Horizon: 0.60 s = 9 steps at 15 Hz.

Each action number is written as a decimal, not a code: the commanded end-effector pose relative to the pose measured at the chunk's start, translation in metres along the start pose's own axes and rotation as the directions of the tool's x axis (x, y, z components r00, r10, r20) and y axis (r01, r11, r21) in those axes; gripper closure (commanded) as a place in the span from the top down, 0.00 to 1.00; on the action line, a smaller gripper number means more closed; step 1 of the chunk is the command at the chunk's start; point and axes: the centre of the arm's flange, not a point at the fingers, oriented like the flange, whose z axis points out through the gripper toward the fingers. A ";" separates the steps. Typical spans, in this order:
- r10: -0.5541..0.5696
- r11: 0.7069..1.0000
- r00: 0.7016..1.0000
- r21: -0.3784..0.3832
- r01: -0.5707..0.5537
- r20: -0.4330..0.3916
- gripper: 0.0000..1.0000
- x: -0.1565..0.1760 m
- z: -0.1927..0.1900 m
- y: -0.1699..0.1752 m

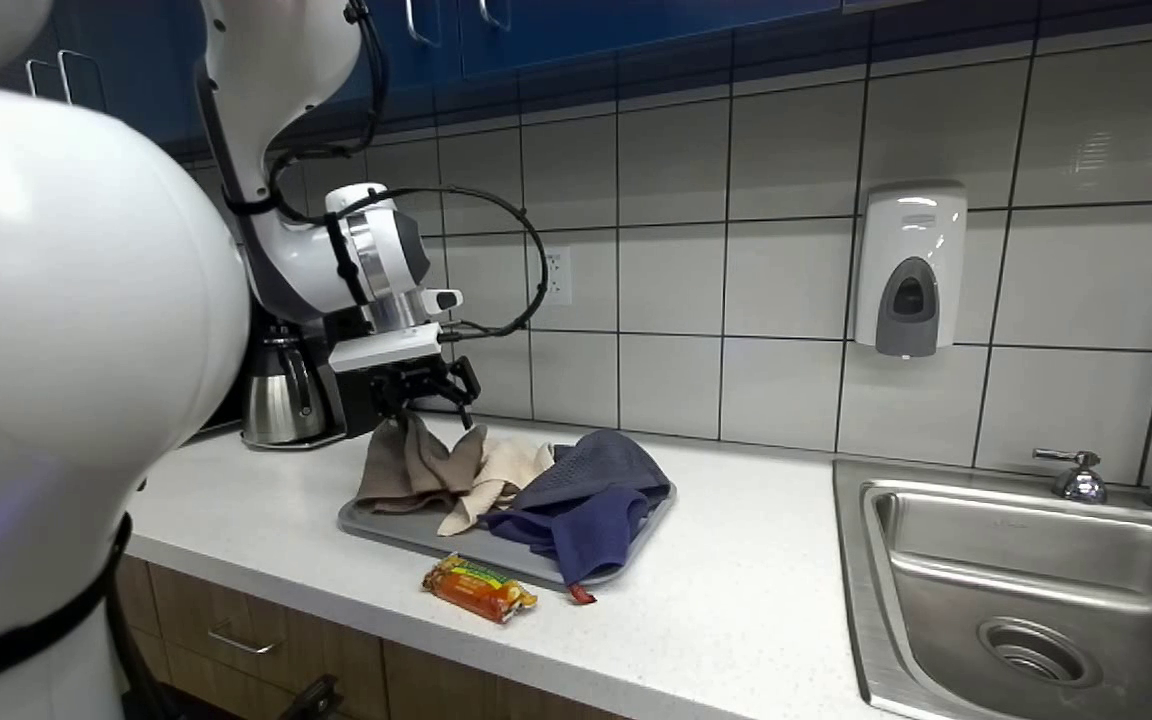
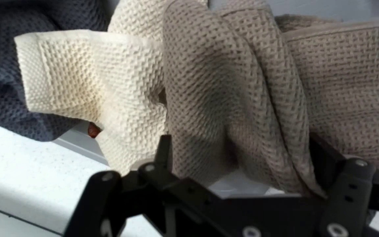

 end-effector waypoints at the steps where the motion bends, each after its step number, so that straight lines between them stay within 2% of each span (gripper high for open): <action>1: 0.023 1.000 1.000 -0.003 -0.024 -0.015 1.00 -0.004 -0.024 0.002; 9: 0.049 0.999 0.998 -0.011 -0.050 -0.035 1.00 -0.006 -0.034 0.006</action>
